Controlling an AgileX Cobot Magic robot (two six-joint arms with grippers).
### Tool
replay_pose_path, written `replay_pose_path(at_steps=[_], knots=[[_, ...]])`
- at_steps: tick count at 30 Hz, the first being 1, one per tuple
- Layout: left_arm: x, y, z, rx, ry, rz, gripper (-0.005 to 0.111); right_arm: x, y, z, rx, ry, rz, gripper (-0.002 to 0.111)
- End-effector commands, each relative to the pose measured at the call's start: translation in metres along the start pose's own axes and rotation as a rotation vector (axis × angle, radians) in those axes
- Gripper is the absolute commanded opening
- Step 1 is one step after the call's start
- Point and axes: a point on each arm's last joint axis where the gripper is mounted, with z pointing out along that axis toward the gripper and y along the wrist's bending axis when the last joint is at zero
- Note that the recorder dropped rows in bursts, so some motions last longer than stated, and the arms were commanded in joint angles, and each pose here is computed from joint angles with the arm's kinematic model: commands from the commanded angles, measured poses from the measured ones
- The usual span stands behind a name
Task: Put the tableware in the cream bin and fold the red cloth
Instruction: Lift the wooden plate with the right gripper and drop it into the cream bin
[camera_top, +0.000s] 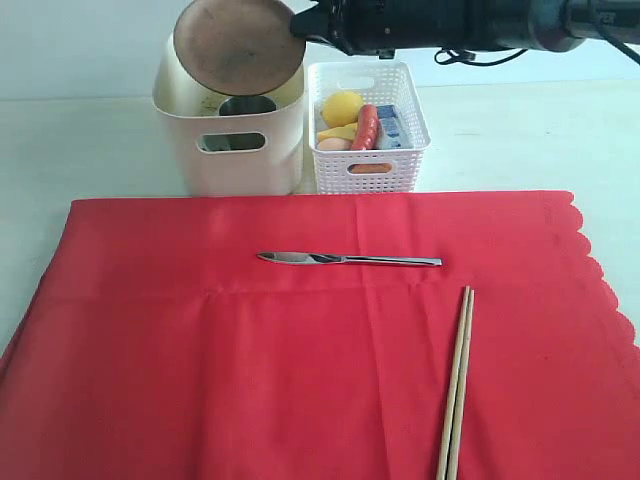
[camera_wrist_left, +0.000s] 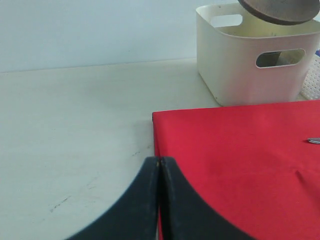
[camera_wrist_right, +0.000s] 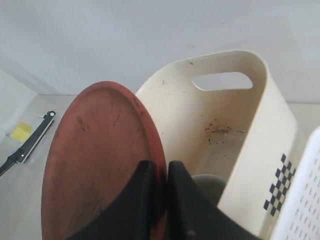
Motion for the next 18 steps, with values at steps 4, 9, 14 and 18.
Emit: replay_pose_path(at_steps=[4, 9, 14, 18], knots=[[-0.001, 0.000, 0.000, -0.001, -0.014, -0.004, 0.003, -0.007, 0.003, -0.002, -0.002, -0.031, 0.034, 0.029], [-0.001, 0.000, 0.000, -0.001, -0.014, -0.004, 0.003, -0.007, 0.003, -0.002, -0.008, -0.028, 0.032, 0.060], [-0.001, 0.000, 0.000, -0.001, -0.014, -0.004, 0.003, -0.008, 0.005, -0.012, -0.057, 0.038, -0.055, 0.067], [-0.001, 0.000, 0.000, -0.001, -0.014, -0.004, 0.003, -0.017, -0.002, -0.036, -0.049, 0.113, -0.089, 0.053]])
